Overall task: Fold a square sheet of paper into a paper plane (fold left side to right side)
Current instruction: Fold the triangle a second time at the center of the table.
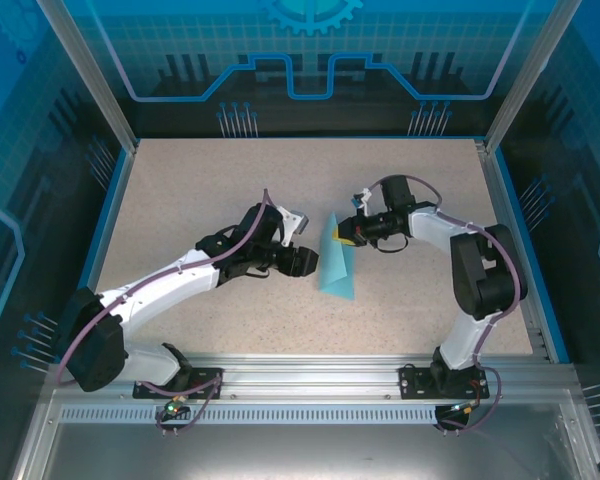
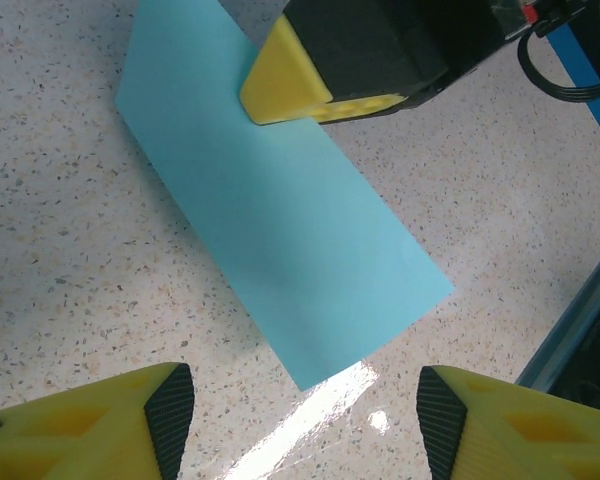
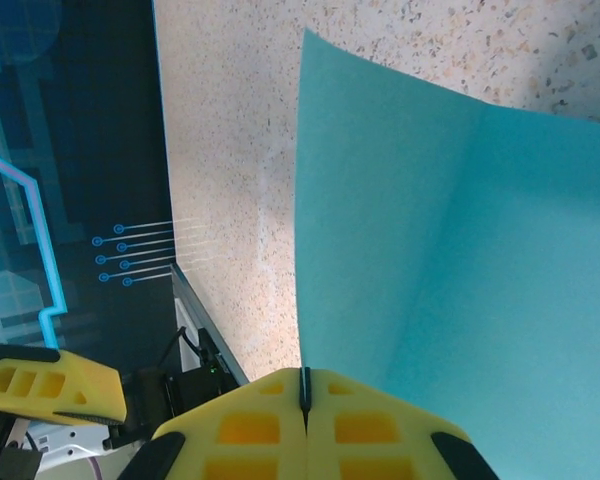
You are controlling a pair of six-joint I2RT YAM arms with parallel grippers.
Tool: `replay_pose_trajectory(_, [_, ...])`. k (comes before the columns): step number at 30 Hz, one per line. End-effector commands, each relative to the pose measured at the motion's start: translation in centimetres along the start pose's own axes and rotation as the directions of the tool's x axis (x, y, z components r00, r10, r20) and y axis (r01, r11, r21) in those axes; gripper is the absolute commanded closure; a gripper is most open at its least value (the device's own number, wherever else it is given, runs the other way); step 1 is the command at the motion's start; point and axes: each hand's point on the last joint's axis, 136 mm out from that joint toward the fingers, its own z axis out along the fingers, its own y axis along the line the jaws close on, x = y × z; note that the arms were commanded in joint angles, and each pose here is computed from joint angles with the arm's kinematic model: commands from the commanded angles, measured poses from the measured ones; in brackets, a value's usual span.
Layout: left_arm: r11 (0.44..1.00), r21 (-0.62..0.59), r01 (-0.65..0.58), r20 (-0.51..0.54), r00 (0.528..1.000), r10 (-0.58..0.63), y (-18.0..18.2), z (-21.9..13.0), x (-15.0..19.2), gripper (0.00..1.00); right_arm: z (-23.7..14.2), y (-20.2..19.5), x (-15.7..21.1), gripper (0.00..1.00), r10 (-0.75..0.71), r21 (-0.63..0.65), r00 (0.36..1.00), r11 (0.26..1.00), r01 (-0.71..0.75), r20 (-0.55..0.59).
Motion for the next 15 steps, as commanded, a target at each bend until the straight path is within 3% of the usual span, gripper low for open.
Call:
replay_pose_trajectory(1, [0.999,0.005,-0.044,-0.001,0.999,0.044,-0.5,-0.1,-0.1,0.35,1.2,-0.2,-0.3,0.95,0.017,0.005,1.0,1.0,-0.017,-0.013])
replay_pose_trajectory(8, [0.998,0.006,-0.068,-0.047,0.997,0.068,-1.0,1.5,0.8,0.35,2.6,-1.0,0.5,0.95,0.019,0.024,0.999,1.0,-0.018,-0.049])
replay_pose_trajectory(15, [0.997,0.015,-0.075,-0.034,0.997,0.076,-1.6,1.7,0.4,0.35,3.0,1.3,0.3,0.95,-0.012,-0.02,0.999,1.0,0.011,-0.05])
